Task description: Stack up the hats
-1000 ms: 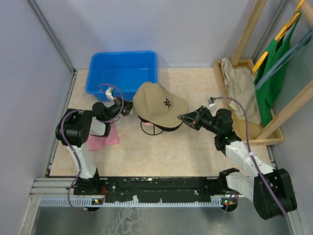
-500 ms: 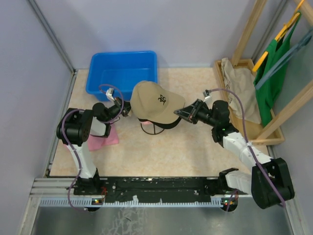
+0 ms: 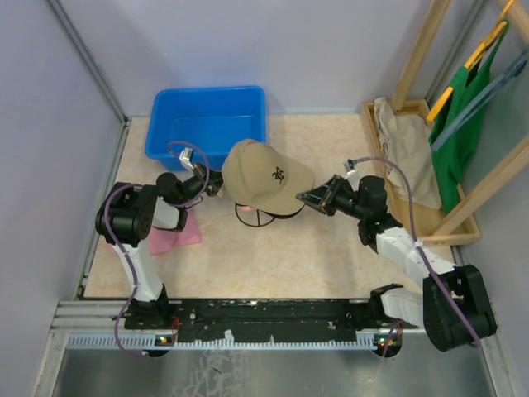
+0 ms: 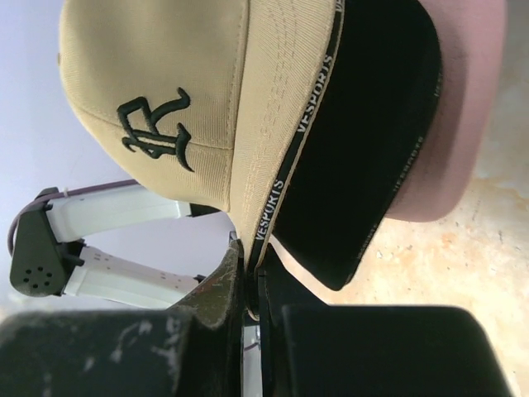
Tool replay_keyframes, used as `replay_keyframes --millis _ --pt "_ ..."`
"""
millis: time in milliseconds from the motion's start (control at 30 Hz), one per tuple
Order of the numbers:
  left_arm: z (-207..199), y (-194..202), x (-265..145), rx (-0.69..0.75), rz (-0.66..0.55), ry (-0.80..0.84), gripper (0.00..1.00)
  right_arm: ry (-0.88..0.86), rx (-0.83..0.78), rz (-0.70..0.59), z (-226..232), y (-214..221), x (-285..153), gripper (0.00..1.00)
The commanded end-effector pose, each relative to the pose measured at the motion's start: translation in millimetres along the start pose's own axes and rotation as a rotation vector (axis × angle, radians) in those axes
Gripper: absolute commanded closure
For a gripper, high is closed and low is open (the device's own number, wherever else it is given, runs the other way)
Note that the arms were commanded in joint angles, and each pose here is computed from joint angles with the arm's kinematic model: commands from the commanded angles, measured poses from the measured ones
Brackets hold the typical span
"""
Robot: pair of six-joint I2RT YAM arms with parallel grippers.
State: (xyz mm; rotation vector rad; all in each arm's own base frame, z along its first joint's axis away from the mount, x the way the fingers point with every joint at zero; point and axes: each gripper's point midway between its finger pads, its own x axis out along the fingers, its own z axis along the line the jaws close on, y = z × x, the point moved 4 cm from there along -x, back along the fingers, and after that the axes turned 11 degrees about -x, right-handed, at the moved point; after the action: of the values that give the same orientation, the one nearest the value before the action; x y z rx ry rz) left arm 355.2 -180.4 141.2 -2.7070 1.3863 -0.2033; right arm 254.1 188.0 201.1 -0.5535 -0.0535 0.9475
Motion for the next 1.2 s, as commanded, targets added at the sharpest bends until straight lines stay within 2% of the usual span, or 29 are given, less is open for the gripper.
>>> replay_keyframes --millis 0,233,567,867,1000,1167 --pt "5.1 7.2 -2.0 0.011 0.04 -0.001 1.0 0.052 -0.012 0.011 -21.2 9.9 -6.1 1.0" --pt "12.1 11.4 -7.0 0.0 0.039 -0.018 1.0 0.084 0.004 0.017 -42.0 19.6 -5.6 1.0" --pt "14.8 10.5 -12.4 -0.006 0.027 -0.03 1.0 0.117 0.021 -0.029 -64.1 7.2 -12.5 1.0" --pt "10.6 11.4 -10.7 -0.003 0.036 -0.022 1.0 0.087 0.025 -0.025 -68.6 1.1 -1.2 1.0" --pt "-0.5 7.6 -13.1 0.009 0.018 -0.016 0.89 0.079 0.021 -0.03 -63.5 -2.5 -0.9 1.0" --pt "-2.9 -7.7 -28.8 0.053 -0.088 -0.111 0.79 0.08 0.004 -0.051 -55.6 -9.3 -3.0 1.0"
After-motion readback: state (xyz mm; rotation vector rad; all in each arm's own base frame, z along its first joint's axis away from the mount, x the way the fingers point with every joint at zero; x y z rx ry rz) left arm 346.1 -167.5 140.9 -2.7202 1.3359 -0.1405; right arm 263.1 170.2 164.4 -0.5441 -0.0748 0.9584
